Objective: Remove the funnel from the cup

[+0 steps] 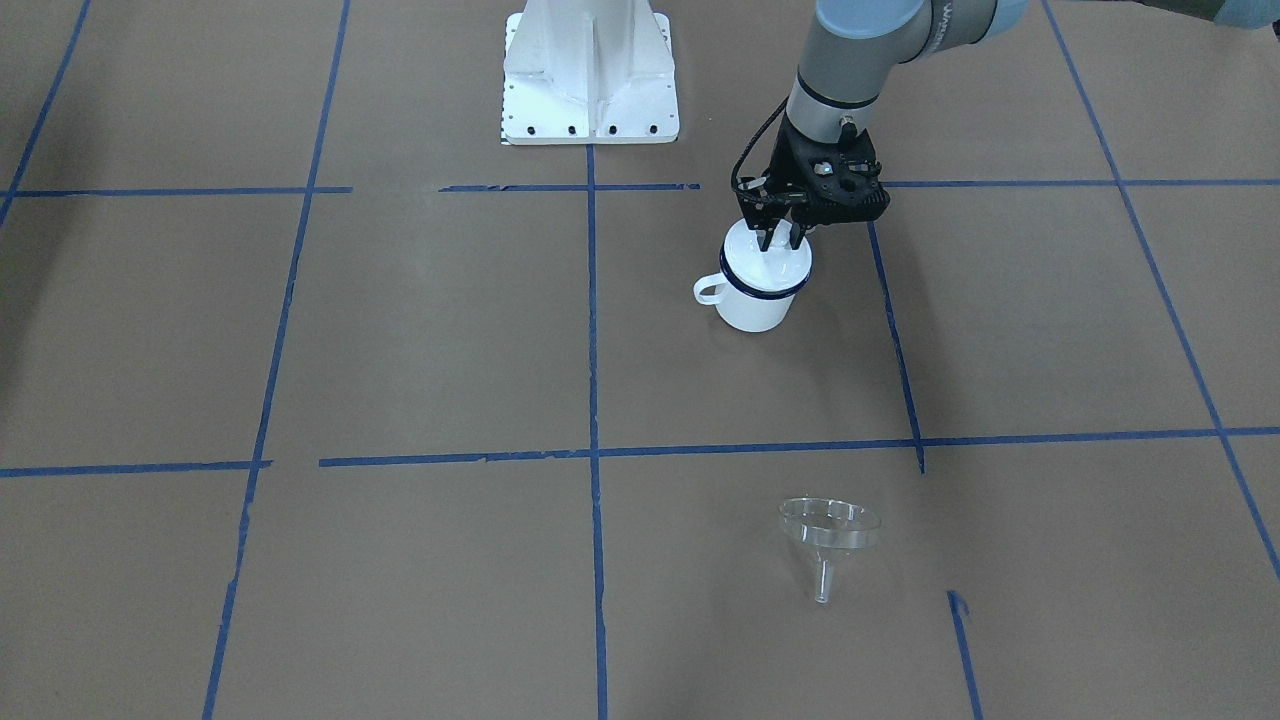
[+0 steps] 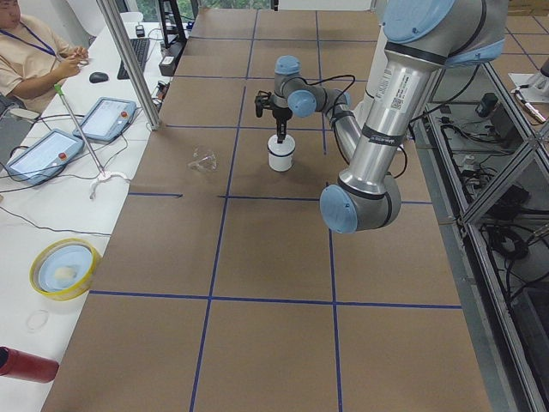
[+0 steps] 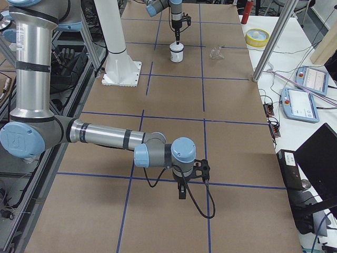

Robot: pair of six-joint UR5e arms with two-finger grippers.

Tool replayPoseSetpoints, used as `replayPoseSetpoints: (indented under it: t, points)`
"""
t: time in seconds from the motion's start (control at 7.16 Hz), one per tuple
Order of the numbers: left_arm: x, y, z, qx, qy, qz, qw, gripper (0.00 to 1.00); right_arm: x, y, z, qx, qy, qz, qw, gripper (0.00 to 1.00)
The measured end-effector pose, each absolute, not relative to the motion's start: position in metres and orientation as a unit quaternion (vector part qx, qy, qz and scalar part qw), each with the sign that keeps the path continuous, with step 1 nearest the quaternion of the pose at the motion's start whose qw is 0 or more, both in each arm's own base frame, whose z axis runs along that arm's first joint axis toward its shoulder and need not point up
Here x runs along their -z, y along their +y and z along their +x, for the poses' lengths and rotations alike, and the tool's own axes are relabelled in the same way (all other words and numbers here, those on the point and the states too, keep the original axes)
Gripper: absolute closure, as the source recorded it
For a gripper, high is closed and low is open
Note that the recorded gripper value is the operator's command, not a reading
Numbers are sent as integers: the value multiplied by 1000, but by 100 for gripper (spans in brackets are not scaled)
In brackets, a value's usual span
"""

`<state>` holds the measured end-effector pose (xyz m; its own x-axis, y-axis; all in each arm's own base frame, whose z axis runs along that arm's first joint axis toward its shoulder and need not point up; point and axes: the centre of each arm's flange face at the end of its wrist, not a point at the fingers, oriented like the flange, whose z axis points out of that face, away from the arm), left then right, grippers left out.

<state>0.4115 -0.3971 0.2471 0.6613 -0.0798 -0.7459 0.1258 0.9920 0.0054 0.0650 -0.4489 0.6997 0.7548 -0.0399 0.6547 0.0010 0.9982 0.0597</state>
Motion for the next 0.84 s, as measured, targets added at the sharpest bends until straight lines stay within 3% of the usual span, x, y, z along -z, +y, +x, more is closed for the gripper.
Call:
replayPoseSetpoints:
  t: [0.14, 0.28, 0.42, 0.56, 0.84]
  points:
    - [-249, -398, 413, 57, 405, 27, 912, 100, -700, -449, 65, 11, -350, 28, 936, 0]
    - [-251, -400, 415, 58, 403, 26, 913, 91, -700, -449, 65, 11, -350, 28, 936, 0]
    - [-251, -400, 416, 58, 403, 25, 913, 63, -700, -449, 65, 11, -350, 28, 936, 0]
    - [-251, -400, 416, 58, 403, 25, 913, 5, -700, -449, 65, 11, -350, 28, 936, 0]
    - [-249, -400, 416, 57, 404, 27, 913, 0, -700, -449, 65, 11, -350, 28, 936, 0]
